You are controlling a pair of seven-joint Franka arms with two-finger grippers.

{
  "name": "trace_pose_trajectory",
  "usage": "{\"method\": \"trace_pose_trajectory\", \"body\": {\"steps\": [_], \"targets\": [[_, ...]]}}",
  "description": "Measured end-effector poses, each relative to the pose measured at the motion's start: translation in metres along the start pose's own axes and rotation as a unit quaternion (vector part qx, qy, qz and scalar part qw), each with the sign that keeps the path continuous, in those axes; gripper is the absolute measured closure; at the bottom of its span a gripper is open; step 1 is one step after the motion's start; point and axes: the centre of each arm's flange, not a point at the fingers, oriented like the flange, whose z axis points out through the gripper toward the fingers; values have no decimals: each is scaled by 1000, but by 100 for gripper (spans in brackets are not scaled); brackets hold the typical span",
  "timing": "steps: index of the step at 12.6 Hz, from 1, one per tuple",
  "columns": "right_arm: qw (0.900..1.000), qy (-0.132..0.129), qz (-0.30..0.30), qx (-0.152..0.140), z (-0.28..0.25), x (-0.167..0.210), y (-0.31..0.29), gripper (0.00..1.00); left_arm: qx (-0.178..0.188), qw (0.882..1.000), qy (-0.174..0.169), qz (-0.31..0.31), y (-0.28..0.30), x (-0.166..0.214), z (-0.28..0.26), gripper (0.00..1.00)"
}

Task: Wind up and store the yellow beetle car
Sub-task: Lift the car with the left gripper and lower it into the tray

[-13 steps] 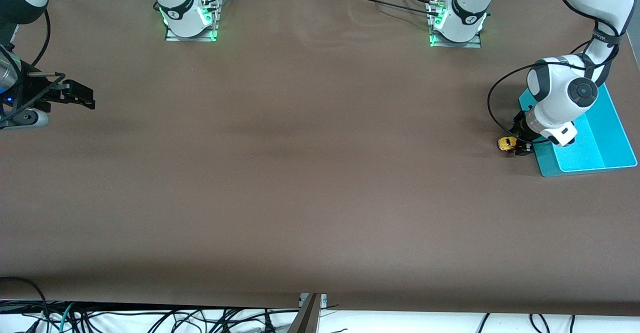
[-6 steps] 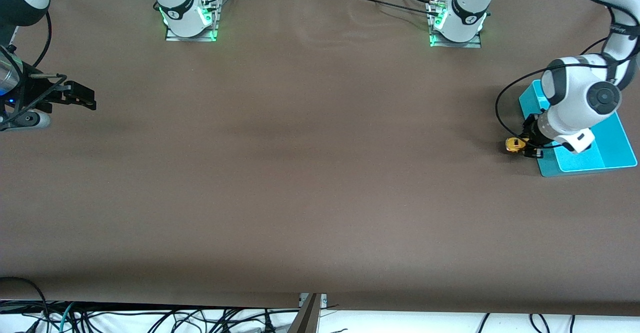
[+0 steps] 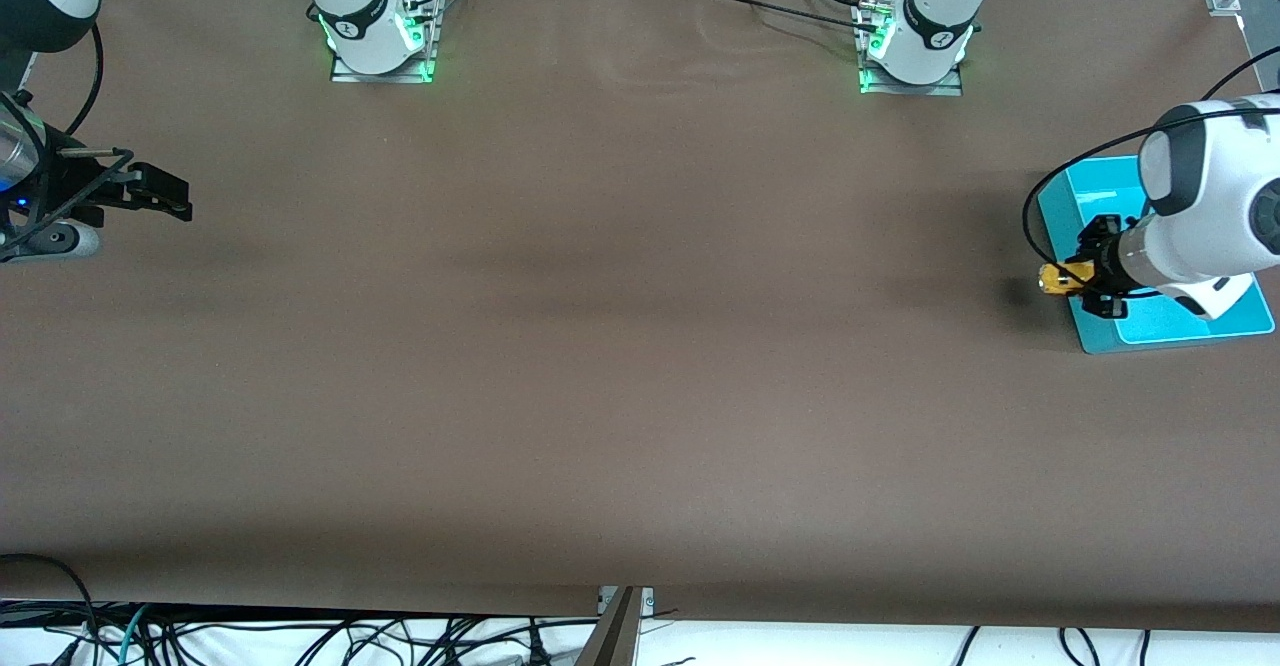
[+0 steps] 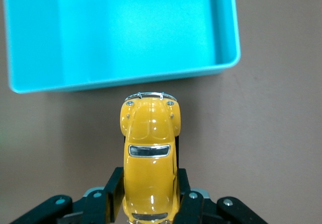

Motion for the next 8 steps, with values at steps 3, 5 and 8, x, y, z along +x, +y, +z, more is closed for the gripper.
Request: {"method": "trace_pose_trajectory", "body": {"steps": [3, 5, 8], "targets": [[1000, 0, 0, 0, 0, 0, 0, 0, 15, 1000, -13, 11, -33, 75, -10, 54], [1000, 0, 0, 0, 0, 0, 0, 0, 23, 1000, 2, 6, -54, 118, 6, 54], [1000, 0, 0, 0, 0, 0, 0, 0, -20, 1000, 9, -12, -74, 142, 80, 54]]}}
